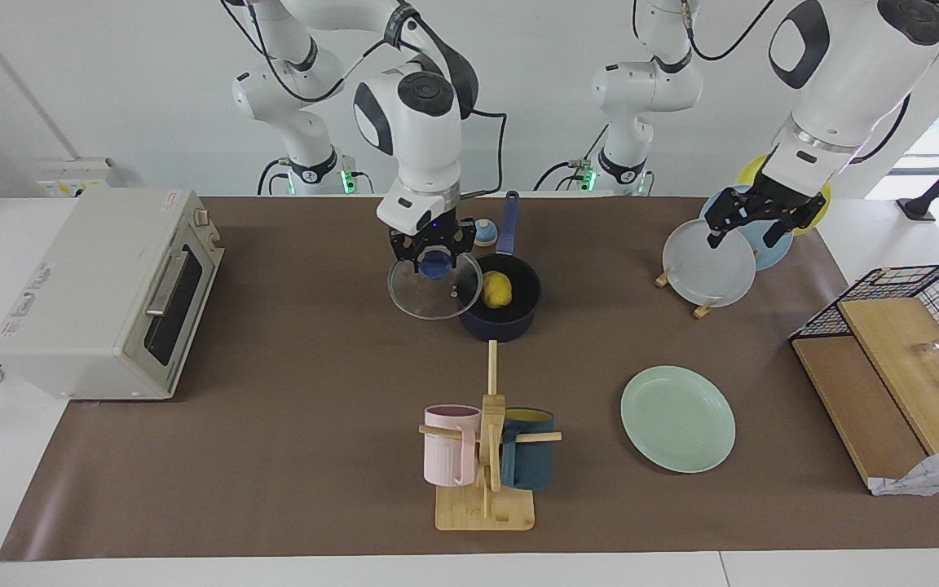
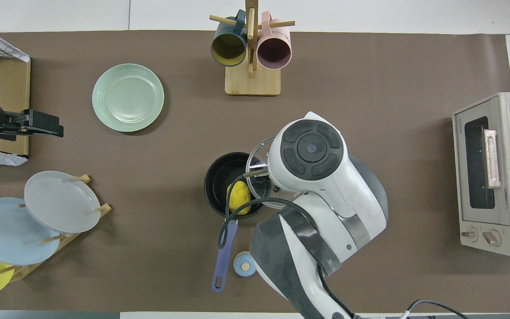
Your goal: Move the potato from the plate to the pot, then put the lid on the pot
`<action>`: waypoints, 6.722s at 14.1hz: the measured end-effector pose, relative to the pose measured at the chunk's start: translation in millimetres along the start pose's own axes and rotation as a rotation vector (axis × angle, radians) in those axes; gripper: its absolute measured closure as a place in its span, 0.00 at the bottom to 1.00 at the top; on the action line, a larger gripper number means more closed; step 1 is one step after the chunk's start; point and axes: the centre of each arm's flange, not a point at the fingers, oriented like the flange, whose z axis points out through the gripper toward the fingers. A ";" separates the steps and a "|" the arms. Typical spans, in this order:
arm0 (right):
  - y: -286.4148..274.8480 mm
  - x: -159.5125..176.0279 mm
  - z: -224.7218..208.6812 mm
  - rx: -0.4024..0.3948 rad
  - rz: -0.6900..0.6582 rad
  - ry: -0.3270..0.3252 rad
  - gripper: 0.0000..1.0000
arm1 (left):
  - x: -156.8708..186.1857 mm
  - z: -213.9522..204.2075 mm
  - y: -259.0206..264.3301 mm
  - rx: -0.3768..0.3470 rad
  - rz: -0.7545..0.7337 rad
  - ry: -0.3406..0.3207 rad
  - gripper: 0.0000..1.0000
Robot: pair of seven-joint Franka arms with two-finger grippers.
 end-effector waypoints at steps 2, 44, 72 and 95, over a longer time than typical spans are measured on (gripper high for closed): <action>-31.7 -12.0 -3.0 0.021 0.019 0.021 0.35 | 0.2 -0.8 -3.0 0.000 -0.005 0.001 0.00; -97.5 -12.1 63.5 -0.017 0.030 -0.034 0.35 | -6.9 -25.4 -1.5 0.062 0.011 -0.035 0.00; 252.3 57.3 -146.3 -0.068 0.070 -0.074 0.00 | -6.9 -25.4 -1.5 0.063 0.011 -0.035 0.00; 368.0 3.5 -100.6 -0.059 0.133 -0.119 0.00 | -6.9 -25.4 -1.5 0.063 0.011 -0.035 0.00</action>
